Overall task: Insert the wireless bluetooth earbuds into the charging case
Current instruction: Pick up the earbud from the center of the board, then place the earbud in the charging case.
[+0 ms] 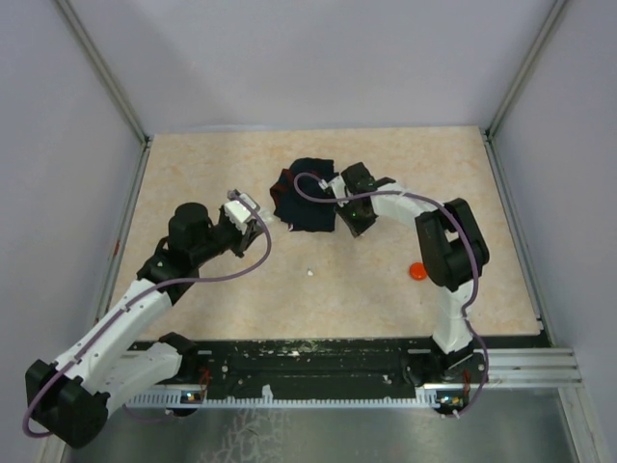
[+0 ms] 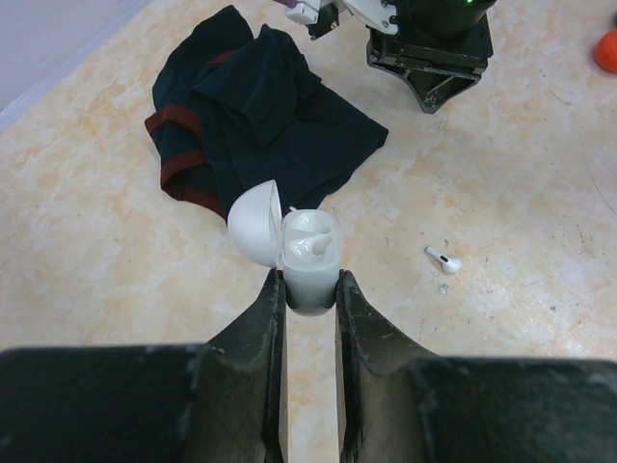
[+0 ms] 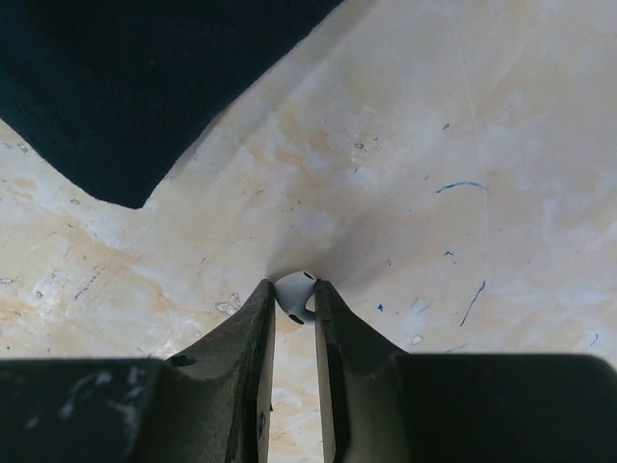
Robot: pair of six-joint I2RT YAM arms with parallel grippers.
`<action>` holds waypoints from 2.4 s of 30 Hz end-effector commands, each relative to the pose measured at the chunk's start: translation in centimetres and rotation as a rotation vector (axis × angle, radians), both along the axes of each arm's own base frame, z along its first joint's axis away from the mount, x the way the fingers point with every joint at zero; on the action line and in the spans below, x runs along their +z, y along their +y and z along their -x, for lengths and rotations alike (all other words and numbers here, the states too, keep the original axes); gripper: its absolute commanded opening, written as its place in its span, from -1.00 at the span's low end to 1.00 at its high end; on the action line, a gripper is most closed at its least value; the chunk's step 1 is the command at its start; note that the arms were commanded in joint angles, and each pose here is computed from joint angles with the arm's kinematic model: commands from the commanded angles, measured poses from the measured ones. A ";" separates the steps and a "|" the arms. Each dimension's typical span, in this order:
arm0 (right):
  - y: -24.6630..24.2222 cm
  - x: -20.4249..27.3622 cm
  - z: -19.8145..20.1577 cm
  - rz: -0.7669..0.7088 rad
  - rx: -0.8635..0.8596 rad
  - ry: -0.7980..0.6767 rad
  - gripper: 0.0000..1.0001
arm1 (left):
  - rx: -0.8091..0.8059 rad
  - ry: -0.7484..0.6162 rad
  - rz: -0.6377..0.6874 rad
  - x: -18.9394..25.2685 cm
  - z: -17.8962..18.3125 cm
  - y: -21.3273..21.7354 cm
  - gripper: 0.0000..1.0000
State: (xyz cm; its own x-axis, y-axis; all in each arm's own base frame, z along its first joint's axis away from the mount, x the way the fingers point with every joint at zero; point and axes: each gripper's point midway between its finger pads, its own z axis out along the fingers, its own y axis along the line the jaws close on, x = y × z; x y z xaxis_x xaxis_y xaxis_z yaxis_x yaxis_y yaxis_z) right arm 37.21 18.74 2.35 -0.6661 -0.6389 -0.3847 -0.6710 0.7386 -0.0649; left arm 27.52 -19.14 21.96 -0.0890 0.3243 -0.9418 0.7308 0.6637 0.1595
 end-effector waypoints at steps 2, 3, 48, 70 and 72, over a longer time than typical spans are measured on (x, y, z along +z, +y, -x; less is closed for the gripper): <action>0.2 1.3 -0.2 -0.008 -0.003 -0.029 -0.64 | -0.029 -0.022 0.024 1.1 0.3 -0.5 -0.99; 0.5 1.8 -0.2 -0.028 -0.006 -0.041 -0.64 | -0.033 -0.030 0.031 1.3 0.4 -0.5 -0.99; 17.1 36.5 12.8 -1.319 0.107 -0.526 -0.65 | -0.209 -0.579 0.385 9.7 3.1 -2.5 -0.95; 18.2 35.6 13.8 -1.404 0.106 -0.476 -0.69 | -0.236 -0.575 0.432 9.8 4.5 -2.3 -0.95; 18.4 35.5 14.0 -1.405 0.113 -0.462 -0.69 | -0.235 -0.571 0.435 9.7 4.5 -2.3 -0.95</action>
State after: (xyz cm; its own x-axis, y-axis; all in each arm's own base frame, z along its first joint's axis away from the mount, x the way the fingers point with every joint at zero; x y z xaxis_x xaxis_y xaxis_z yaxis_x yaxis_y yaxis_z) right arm 24.34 37.04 35.14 -0.3131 0.3301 -0.8905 -0.8158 0.3866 0.4302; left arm 23.81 -21.49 30.64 0.4503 -0.0980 -0.8875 0.7397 0.5975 0.3094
